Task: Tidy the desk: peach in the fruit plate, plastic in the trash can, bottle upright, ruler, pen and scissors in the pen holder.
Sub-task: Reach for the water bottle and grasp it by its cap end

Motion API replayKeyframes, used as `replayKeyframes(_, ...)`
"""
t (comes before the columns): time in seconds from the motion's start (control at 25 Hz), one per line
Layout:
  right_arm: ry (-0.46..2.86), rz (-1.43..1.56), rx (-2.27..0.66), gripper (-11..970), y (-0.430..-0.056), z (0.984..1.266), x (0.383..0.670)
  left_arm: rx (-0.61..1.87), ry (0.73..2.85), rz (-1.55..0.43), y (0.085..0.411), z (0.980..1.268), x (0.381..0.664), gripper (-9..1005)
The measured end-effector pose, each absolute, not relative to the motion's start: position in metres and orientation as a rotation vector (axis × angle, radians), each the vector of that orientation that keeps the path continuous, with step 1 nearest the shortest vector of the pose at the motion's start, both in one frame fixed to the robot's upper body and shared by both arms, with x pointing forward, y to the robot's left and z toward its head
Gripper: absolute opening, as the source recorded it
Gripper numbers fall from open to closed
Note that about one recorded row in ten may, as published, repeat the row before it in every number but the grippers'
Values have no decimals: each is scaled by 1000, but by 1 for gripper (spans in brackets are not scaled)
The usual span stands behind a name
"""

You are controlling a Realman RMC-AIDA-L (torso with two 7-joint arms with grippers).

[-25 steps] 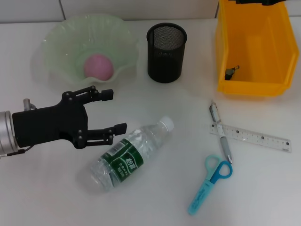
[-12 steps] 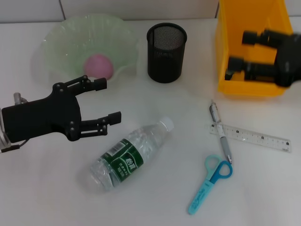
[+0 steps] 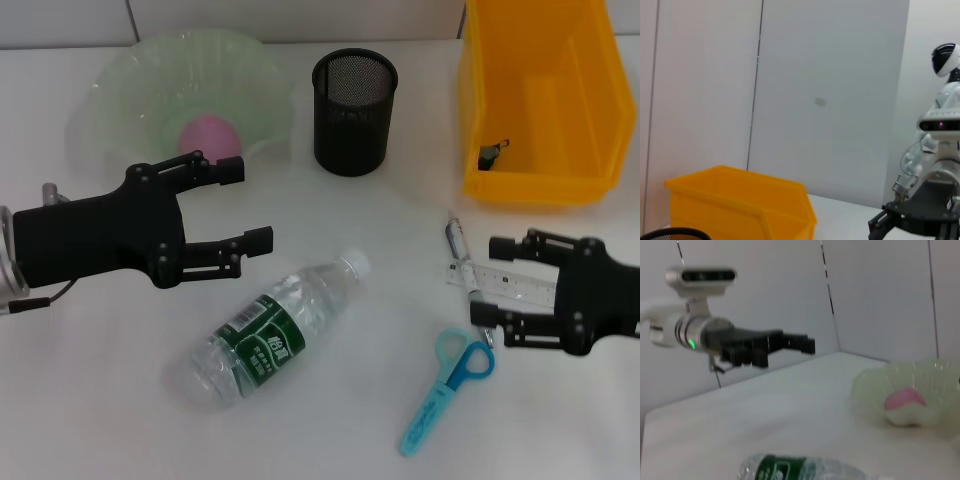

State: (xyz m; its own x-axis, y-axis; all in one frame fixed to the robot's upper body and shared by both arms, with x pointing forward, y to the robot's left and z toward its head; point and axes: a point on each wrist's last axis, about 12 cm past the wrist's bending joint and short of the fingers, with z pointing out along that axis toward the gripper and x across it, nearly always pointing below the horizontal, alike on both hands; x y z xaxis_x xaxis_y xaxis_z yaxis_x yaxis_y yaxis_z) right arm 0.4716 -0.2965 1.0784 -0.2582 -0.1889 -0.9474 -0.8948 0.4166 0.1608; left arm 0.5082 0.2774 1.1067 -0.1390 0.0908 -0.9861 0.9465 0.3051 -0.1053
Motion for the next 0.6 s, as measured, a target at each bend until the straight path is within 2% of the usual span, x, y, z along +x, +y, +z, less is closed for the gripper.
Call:
replayKeyframes(0.08, 1731, 899, -948, 819, -301, 1064, 464, 954, 1596, -1033, 272, 1114, 517, 851)
replayKeyframes(0.2, 1737, 891, -929, 819, -305, 1059, 461, 954, 1596, -1033, 272, 1114, 517, 850)
replayKeyframes(0.28, 1752, 886, -905, 819, -308, 1055, 458, 886, 1751, -1012, 261, 1127, 533, 850)
replayKeyframes(0.44, 1781, 873, -898, 819, -312, 1051, 455, 878, 1816, -983, 255, 1133, 537, 850)
replayKeyframes(0.52, 1793, 861, -885, 819, -315, 1049, 453, 991, 1988, -776, 216, 1159, 535, 850)
replayKeyframes(0.6, 1798, 852, -873, 819, -317, 1049, 453, 991, 1988, -776, 216, 1159, 535, 850)
